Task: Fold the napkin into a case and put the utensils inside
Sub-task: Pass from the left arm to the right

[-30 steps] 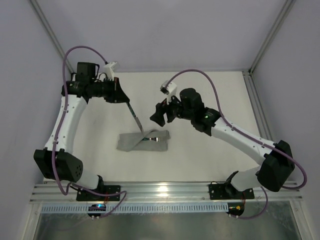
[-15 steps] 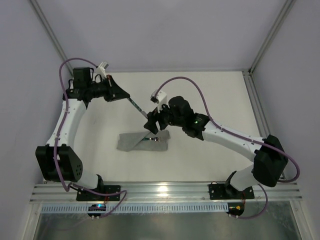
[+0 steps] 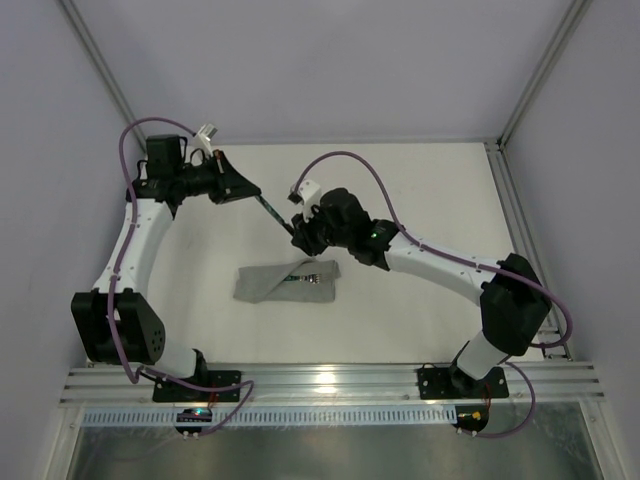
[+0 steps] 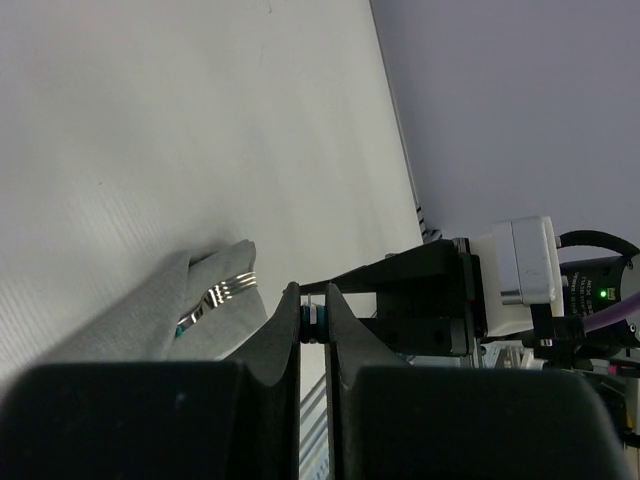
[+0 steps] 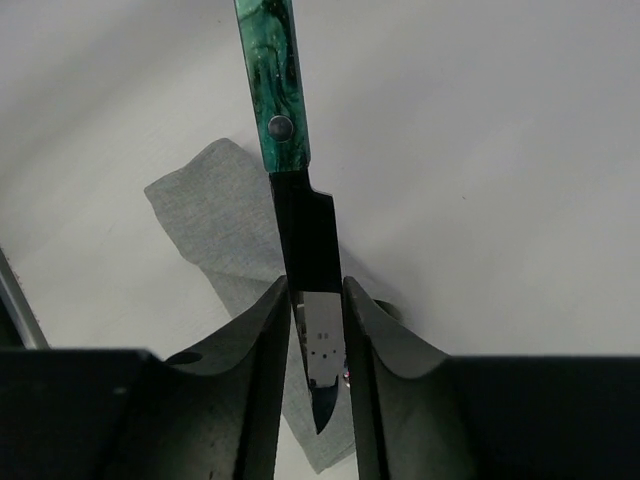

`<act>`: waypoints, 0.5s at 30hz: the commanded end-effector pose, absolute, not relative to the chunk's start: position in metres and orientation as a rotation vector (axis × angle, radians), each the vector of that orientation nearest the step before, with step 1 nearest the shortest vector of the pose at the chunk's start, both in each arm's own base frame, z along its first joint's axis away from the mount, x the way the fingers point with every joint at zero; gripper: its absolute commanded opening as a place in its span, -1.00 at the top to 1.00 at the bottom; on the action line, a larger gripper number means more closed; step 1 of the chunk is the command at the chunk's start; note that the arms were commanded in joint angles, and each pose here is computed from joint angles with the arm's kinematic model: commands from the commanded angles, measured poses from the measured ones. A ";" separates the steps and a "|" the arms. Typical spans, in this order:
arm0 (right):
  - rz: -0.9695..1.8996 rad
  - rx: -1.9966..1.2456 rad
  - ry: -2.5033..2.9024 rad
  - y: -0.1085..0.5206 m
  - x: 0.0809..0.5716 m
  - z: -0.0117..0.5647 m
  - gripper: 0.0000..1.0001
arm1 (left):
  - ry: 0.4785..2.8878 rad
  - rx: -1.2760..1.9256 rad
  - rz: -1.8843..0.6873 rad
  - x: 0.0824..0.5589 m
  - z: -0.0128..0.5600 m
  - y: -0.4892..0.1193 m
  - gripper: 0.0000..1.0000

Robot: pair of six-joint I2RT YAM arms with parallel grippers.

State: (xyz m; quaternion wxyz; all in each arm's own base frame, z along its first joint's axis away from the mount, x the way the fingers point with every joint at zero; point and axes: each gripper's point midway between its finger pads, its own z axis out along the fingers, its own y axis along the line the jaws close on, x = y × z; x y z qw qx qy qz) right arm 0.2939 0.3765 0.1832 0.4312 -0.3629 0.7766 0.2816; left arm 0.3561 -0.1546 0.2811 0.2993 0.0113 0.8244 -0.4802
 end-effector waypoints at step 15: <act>0.621 -1.000 1.981 0.353 0.293 0.181 0.94 | 2.307 0.145 -1.133 0.335 0.248 -0.140 0.32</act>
